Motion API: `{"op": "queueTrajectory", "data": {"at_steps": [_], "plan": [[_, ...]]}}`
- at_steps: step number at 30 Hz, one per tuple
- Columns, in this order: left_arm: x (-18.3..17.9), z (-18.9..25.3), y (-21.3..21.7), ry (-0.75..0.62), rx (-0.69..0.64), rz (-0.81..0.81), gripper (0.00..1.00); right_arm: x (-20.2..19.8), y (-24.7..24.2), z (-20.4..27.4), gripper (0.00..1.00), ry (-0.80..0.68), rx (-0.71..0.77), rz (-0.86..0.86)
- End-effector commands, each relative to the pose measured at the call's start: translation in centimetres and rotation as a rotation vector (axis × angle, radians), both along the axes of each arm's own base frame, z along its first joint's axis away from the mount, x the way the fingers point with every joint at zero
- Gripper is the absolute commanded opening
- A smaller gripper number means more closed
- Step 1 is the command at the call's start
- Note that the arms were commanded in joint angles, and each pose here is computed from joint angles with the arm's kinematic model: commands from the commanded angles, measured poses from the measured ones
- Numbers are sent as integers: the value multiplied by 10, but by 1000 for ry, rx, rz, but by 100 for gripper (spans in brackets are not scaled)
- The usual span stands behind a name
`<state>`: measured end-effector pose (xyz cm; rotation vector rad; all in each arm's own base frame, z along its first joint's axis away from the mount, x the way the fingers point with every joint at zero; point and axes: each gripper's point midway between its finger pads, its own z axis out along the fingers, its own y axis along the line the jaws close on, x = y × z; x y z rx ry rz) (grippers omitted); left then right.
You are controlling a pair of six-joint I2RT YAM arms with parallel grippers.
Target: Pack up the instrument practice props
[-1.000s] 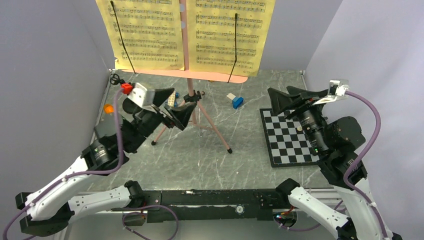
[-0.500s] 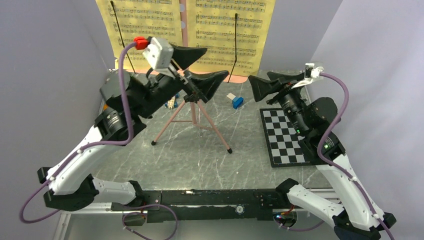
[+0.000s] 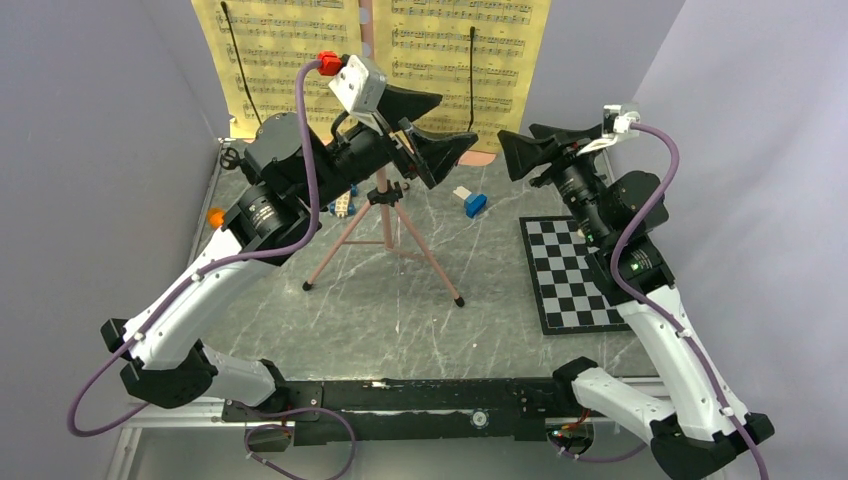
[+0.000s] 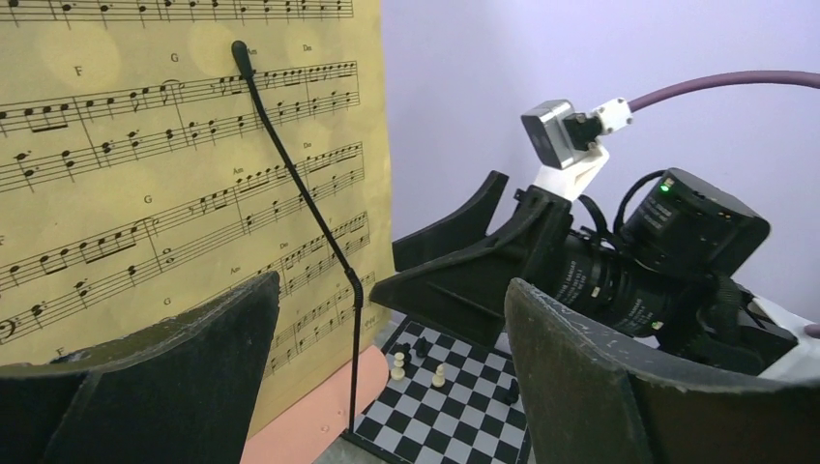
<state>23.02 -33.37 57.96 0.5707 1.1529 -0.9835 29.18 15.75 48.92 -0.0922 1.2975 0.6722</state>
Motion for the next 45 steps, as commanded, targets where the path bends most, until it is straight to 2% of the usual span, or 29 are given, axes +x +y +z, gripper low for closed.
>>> {"op": "queueTrajectory", "data": {"at_steps": [1, 9, 15, 23, 26, 34, 41, 45], "plan": [[-10, 28, 6, -48, -73, -36, 89, -11, 5, 31, 70, -102, 32, 97], [1, 30, -2, -33, -75, -47, 89, -5, 11, 26, 47, -90, 46, 157], [11, 29, -8, -12, -80, -45, 87, -6, 13, 25, 34, -86, 45, 174], [16, 29, -17, -8, -93, -66, 74, -12, 15, 25, 14, -82, 46, 197], [18, 30, -18, -7, -96, -68, 71, -14, 14, 24, 1, -77, 49, 198], [22, 33, -22, -2, -111, -69, 58, -20, 13, 25, 0, -77, 47, 203], [29, 31, -28, 13, -107, -64, 53, -22, 14, 24, 0, -73, 41, 212], [32, 27, -31, 22, -100, -59, 43, -21, 15, 22, 0, -64, 37, 215]]}}
